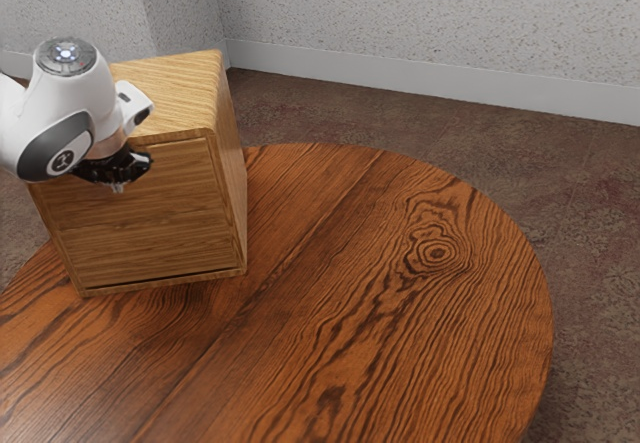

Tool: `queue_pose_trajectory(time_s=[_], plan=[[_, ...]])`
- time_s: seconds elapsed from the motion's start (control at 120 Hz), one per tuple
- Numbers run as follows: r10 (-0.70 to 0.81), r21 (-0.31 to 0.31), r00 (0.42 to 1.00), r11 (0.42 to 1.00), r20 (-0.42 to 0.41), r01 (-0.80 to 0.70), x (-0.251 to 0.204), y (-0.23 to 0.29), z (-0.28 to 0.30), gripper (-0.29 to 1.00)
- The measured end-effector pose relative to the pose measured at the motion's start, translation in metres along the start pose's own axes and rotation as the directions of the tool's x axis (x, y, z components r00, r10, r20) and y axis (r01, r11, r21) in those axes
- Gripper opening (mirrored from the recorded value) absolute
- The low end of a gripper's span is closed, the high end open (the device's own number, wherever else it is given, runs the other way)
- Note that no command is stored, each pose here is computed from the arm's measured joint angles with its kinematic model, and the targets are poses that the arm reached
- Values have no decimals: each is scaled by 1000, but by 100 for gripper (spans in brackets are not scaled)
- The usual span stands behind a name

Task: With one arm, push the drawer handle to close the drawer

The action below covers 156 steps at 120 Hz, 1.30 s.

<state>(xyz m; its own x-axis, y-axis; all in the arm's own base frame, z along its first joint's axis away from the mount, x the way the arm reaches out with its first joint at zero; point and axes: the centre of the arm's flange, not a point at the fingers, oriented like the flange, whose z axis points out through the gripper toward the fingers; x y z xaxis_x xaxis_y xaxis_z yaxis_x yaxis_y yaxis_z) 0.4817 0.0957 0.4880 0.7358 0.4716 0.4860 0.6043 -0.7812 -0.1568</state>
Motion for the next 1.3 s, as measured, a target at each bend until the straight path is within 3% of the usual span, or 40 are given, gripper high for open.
queue_pose_trajectory(time_s=[0.492, 0.742, 0.942, 1.133, 1.3], plan=[[-62, 17, 983, 998, 173, 60, -42, 9, -82, -8], [-52, -13, 982, 998, 179, 56, -21, 19, -145, -8], [-21, -54, 988, 998, 151, 29, 33, 15, -205, -8], [77, -49, 975, 996, 206, -68, 45, 14, -202, 34], [155, -53, 959, 988, 239, -146, 40, 17, -196, 54]])
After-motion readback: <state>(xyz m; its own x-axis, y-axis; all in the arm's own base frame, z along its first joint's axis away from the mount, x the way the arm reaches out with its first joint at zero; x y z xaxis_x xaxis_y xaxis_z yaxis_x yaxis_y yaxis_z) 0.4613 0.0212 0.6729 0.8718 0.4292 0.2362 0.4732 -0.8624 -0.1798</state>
